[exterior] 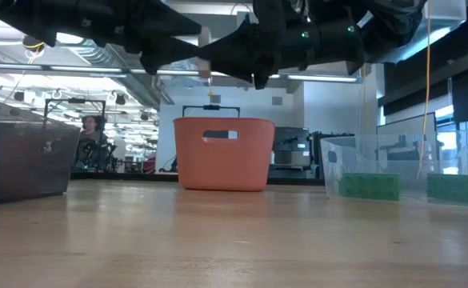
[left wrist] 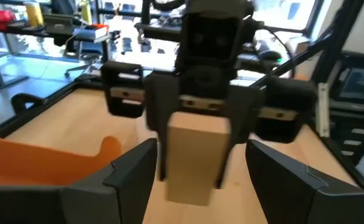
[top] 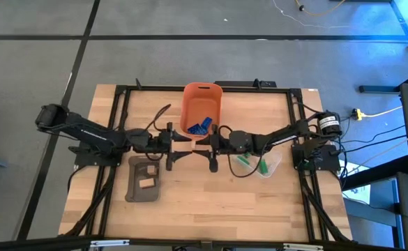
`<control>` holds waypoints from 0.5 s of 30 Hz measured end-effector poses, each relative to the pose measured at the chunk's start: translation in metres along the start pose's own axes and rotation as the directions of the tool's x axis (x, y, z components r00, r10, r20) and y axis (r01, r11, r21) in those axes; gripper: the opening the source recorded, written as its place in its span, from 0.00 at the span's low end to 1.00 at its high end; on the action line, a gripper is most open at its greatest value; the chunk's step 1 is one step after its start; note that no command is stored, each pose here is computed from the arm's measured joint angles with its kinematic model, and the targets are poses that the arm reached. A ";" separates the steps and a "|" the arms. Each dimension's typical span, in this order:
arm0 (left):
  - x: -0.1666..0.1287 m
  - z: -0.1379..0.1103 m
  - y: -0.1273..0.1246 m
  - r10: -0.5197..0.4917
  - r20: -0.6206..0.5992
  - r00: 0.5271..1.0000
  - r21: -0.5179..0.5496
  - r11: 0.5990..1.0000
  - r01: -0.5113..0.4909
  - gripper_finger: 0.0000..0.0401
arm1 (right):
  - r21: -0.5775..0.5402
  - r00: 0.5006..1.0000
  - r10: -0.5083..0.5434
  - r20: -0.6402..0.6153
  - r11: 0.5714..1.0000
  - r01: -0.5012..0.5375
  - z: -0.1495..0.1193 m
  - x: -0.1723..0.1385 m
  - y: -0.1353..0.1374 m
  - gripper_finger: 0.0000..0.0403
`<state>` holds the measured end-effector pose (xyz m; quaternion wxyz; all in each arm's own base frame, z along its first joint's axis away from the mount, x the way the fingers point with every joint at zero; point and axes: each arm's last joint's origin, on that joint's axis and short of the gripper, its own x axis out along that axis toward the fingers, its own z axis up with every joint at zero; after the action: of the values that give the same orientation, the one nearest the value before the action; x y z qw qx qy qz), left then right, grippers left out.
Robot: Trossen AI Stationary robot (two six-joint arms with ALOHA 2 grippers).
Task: Sort & place blocks by color
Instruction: Put the brown block into the black bin
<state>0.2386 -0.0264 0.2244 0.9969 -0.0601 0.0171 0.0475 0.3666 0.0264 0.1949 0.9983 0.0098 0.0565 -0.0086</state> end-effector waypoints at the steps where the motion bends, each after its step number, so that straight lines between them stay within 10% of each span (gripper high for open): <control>1: 0.002 -0.001 0.000 0.012 -0.006 1.000 0.002 1.000 -0.012 0.59 | -0.006 1.000 0.010 0.002 1.000 -0.010 0.000 0.000 0.002 0.32; 15: 0.024 -0.005 -0.004 0.041 -0.025 0.999 0.012 0.999 -0.041 0.55 | -0.011 1.000 0.020 -0.009 1.000 -0.020 -0.001 0.000 0.004 0.32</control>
<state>0.2632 -0.0291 0.2193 0.9958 -0.0544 0.0313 0.0670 0.3660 0.0308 0.1939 0.9981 0.0050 0.0608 0.0017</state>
